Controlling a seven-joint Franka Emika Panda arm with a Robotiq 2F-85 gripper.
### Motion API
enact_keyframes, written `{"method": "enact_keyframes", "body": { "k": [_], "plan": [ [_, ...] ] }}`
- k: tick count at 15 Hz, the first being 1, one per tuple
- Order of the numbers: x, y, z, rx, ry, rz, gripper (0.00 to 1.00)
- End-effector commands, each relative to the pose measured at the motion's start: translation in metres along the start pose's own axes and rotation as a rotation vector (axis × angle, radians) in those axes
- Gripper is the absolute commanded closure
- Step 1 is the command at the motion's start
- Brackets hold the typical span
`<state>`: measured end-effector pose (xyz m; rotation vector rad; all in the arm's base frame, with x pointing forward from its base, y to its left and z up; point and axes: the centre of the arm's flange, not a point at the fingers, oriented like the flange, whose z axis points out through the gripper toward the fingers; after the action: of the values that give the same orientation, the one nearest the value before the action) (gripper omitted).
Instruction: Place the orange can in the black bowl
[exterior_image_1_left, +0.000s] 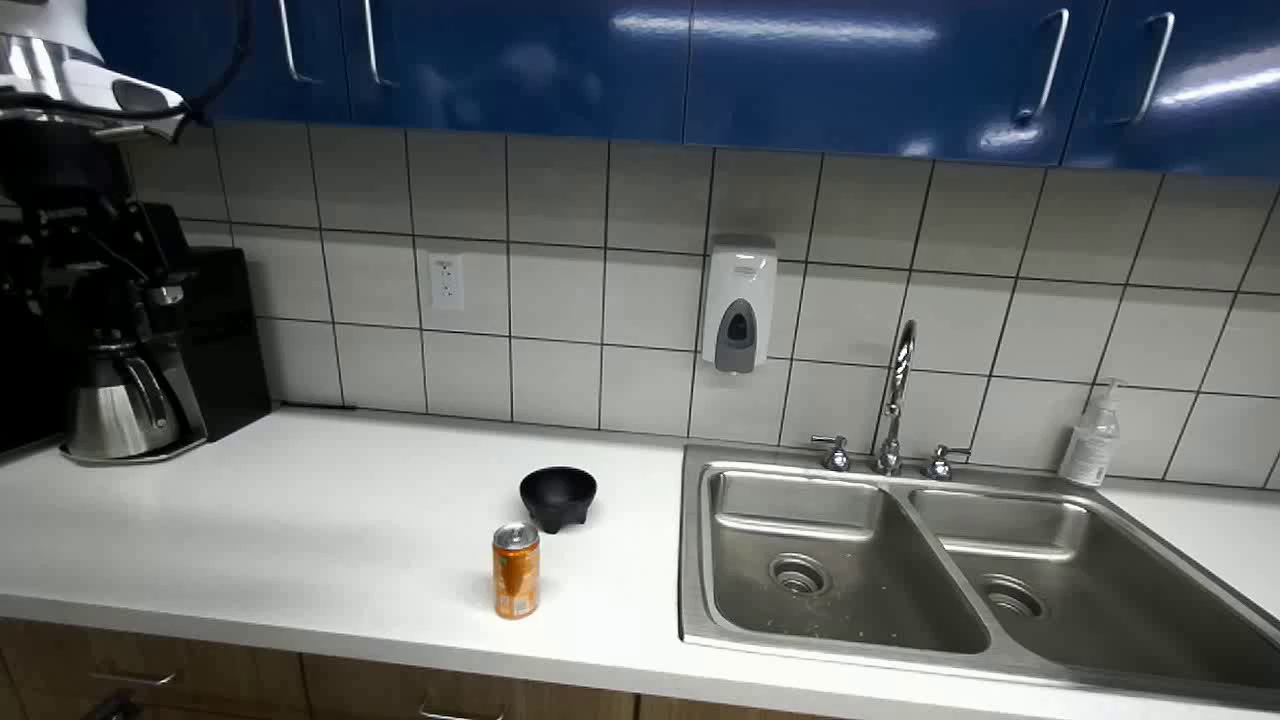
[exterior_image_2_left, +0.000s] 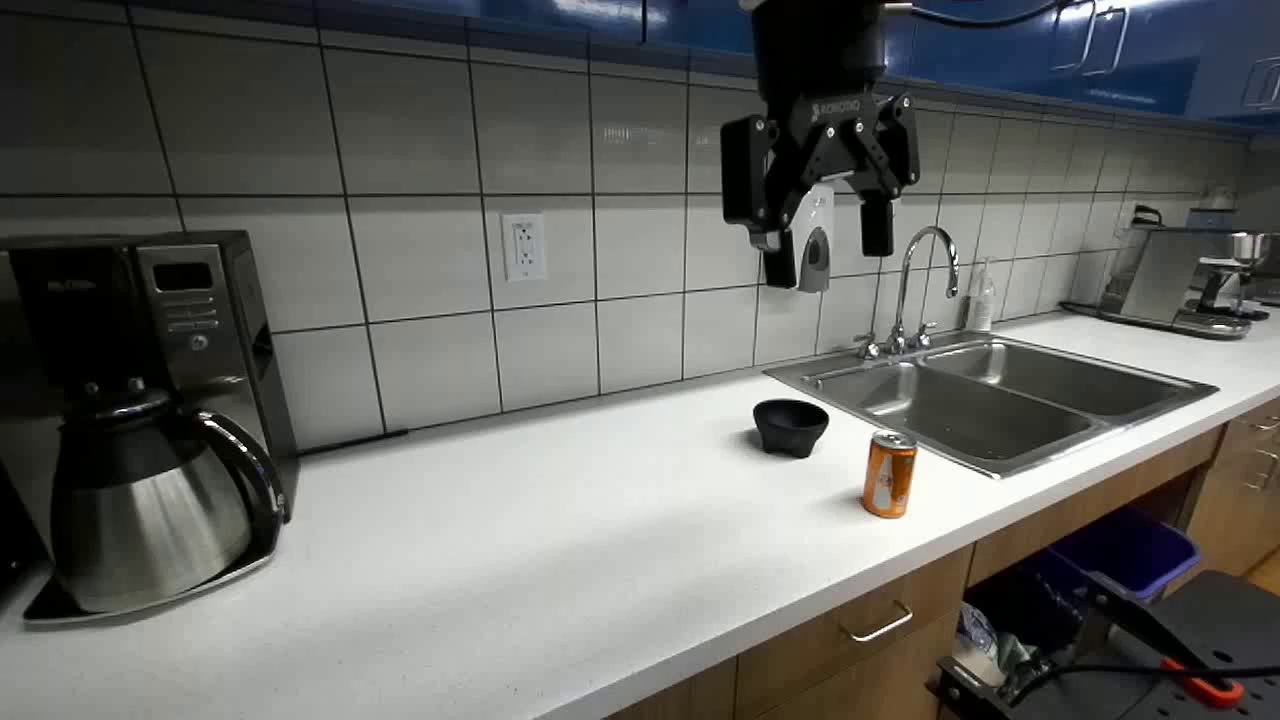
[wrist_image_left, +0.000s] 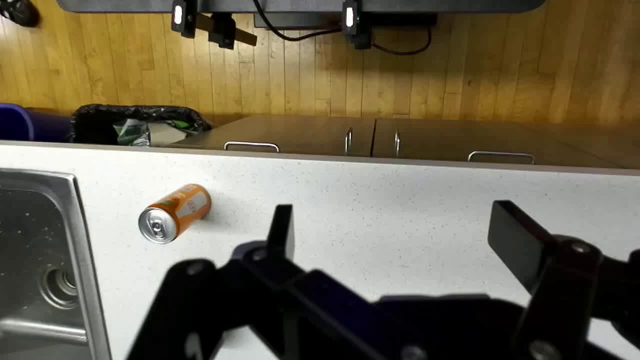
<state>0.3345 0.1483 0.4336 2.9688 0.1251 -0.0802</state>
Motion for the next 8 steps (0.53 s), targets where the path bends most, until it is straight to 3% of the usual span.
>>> {"method": "enact_keyframes", "body": {
  "k": [1,8],
  "plan": [
    [0.0000,0.0000,0.0001,0.000,0.000,0.000,0.00],
    [0.0015,0.0020,0.0068,-0.006,-0.004,-0.007,0.00]
  ]
}}
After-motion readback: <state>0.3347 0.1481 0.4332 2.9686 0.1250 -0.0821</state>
